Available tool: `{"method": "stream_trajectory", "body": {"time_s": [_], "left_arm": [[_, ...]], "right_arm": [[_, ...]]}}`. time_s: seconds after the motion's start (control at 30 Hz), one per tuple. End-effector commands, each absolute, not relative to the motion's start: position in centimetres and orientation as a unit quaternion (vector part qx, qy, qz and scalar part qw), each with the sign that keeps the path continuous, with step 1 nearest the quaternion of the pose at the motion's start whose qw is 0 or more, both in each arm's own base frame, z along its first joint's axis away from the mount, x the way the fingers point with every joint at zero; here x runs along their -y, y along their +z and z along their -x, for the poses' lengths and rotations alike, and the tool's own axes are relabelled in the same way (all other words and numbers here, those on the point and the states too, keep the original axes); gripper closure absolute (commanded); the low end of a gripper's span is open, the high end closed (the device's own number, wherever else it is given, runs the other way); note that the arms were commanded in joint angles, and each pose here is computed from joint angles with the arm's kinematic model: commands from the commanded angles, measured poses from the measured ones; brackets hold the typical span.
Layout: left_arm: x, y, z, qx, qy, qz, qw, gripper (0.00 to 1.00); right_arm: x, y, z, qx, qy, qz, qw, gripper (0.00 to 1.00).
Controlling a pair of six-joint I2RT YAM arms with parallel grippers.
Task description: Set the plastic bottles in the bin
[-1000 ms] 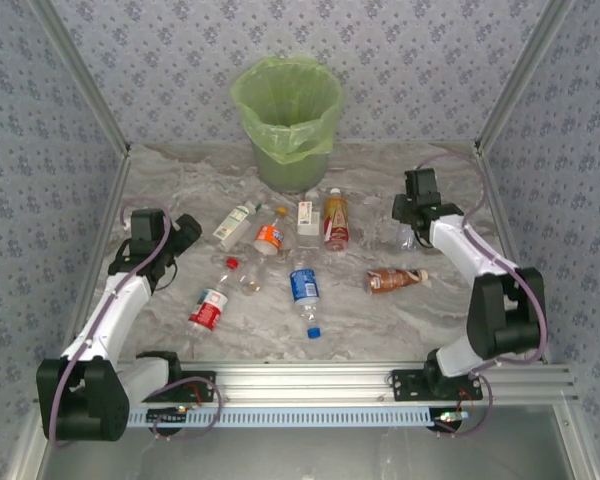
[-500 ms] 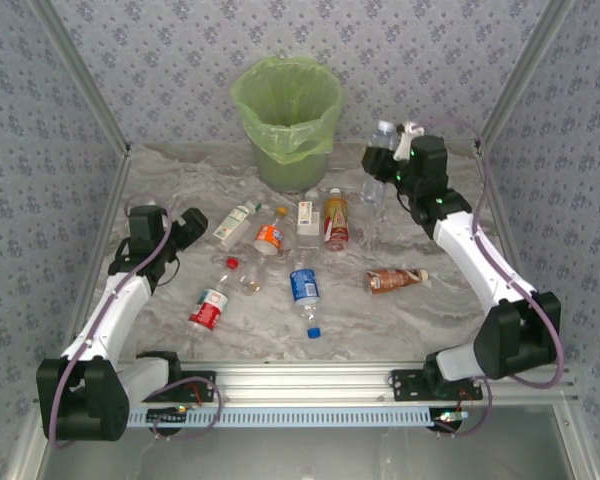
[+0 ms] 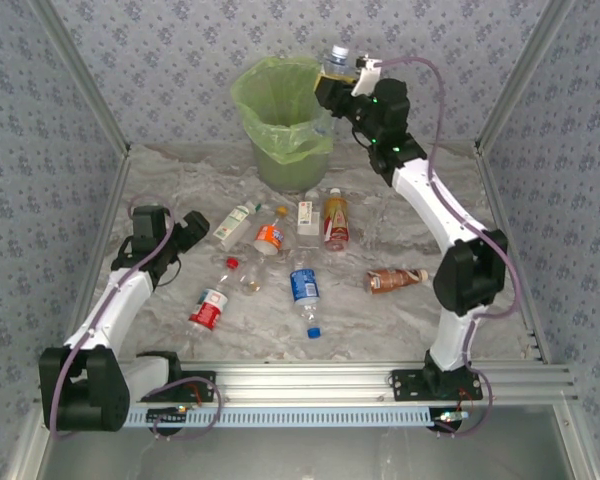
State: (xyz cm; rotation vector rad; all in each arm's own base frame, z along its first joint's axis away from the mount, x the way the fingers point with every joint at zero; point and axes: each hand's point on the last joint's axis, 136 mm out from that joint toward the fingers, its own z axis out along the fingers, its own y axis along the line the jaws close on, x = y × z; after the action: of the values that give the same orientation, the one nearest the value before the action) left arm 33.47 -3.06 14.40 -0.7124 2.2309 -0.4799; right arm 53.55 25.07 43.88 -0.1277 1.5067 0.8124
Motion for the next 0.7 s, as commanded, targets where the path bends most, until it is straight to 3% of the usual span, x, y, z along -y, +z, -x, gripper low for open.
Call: {"method": "stream_trajectory", "body": {"time_s": [0.0, 0.17, 0.67], "left_arm": [[3.1, 15.3, -33.7, -0.871, -0.186, 0.266, 0.369, 0.01], [3.0, 15.1, -33.7, -0.872, -0.18, 0.267, 0.367, 0.01], [2.7, 14.0, -33.6, -0.881, -0.168, 0.27, 0.351, 0.01]], "right_arm": [[-25.4, 46.7, -55.1, -0.623, 0.349, 0.051, 0.698, 0.6], [-26.2, 46.7, -57.1, -0.624, 0.338, 0.048, 0.703, 0.59], [-27.9, 39.7, -61.7, -0.69, 0.232, 0.109, 0.676, 0.5]]}}
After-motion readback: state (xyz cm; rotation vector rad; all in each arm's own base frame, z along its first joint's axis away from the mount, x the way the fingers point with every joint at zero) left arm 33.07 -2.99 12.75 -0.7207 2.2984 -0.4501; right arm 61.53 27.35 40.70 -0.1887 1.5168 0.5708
